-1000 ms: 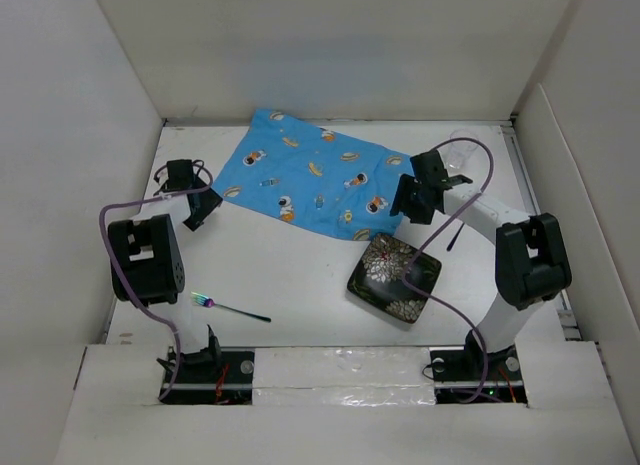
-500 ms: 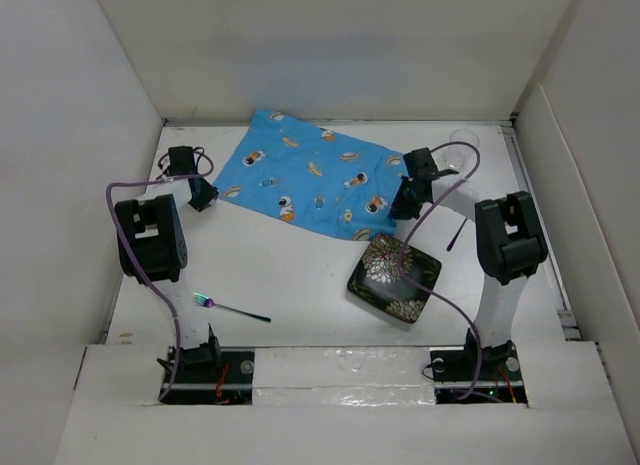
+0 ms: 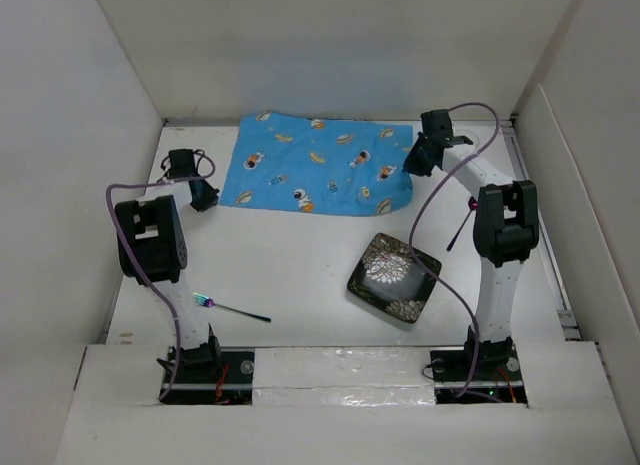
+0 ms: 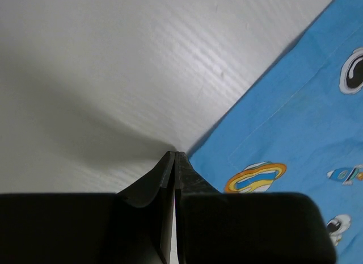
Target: Set the dinner table for one person
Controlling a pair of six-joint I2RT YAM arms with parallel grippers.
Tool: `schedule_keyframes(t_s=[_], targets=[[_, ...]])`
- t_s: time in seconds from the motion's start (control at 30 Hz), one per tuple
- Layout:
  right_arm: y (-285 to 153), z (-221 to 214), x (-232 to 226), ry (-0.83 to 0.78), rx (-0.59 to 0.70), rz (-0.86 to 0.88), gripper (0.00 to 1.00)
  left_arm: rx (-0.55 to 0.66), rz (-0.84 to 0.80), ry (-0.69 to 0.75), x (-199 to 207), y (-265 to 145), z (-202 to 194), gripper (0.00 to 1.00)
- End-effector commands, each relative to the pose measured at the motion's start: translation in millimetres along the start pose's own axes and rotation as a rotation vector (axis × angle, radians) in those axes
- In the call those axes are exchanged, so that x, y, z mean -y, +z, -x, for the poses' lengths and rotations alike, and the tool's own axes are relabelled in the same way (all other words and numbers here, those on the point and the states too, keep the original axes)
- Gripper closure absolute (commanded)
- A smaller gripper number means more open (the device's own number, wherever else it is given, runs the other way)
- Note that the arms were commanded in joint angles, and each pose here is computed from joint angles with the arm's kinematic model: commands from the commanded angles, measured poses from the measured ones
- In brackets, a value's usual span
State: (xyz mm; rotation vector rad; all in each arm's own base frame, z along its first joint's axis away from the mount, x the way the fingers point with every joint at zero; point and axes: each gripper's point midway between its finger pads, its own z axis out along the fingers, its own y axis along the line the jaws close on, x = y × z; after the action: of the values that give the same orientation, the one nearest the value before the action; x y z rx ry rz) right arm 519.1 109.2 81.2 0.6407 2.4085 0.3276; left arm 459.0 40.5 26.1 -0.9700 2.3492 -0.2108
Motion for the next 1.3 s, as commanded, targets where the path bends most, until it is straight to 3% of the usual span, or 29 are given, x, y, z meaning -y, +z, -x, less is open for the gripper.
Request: schedule_keyframes(t_s=[0.0,0.1,0.23,0.27,0.3,0.33,0.37,0.4,0.47,0.53,0.57,0.6,0.73,0.9,1.0,1.1,1.27], targets=[[-5.7,37.0,2.9,-0.062,0.101,-0.066,0.72,-0.093,0.01,0.014,-21.2,-26.9,-40.3,1.0],[-10.6,38.8,5.9,-0.071,0.11,-0.08,0.44,-0.085,-0.04,0.003,-20.4,-51.3,-50.6,1.0],[-31.7,30.9,10.1,-0.047,0.126,-0.058,0.37,-0.098,-0.037,0.005,-32.2,-72.7,-79.7,1.0],[-45.6,34.2,5.8,-0.044,0.147,-0.031,0.37,-0.071,-0.047,0.005,-30.5,-78.8,-75.0,0.92],[-44.5,6.2,15.8,-0.056,0.101,-0.026,0.63,-0.035,-0.053,0.005,-27.3,-80.1,-66.2,0.73],[-46.6,-2.5,12.9,-0.063,0.093,-0.007,0.77,-0.016,-0.054,0.002,-24.7,-79.6,-59.9,0.58],[-46.3,1.8,9.2,-0.061,0.111,0.007,0.77,-0.021,-0.045,-0.006,-26.3,-77.2,-61.1,0.58],[-51.0,-4.2,4.9,-0.061,0.095,0.047,0.91,0.003,-0.055,-0.013,-18.5,-76.8,-49.6,0.53],[-46.5,-24.0,8.7,-0.067,0.055,0.029,0.94,0.0,-0.045,-0.025,-14.2,-67.1,-43.0,0.46],[-38.1,-27.8,30.6,-0.057,0.046,-0.087,0.81,0.045,-0.029,-0.022,-3.9,-64.0,-23.4,0.45],[-36.2,-33.6,39.0,-0.063,0.028,-0.121,0.71,0.03,-0.01,-0.008,-2.7,-53.3,-26.4,0.45],[-34.3,-37.0,43.5,-0.063,0.022,-0.135,0.55,0.036,-0.005,0.009,3.7,-52.8,-15.4,0.45],[-30.1,-52.3,60.5,-0.033,-0.023,-0.151,0.4,0.028,0.094,0.065,-2.2,-34.6,-11.1,0.46],[-24.4,-64.2,64.5,-0.019,-0.064,-0.158,0.42,-0.013,0.102,0.083,-4.0,-21.5,-23.4,0.49],[-21.9,-69.9,65.0,-0.022,-0.101,-0.164,0.51,-0.038,0.093,0.104,0.7,-17.6,-35.2,0.53],[-19.2,-68.3,66.8,-0.02,-0.126,-0.178,0.53,-0.058,0.098,0.129,3.9,-12.8,-43.7,0.57],[-18.3,-71.9,65.6,-0.021,-0.163,-0.184,0.56,-0.073,0.108,0.135,2.9,-7.0,-50.5,0.75]])
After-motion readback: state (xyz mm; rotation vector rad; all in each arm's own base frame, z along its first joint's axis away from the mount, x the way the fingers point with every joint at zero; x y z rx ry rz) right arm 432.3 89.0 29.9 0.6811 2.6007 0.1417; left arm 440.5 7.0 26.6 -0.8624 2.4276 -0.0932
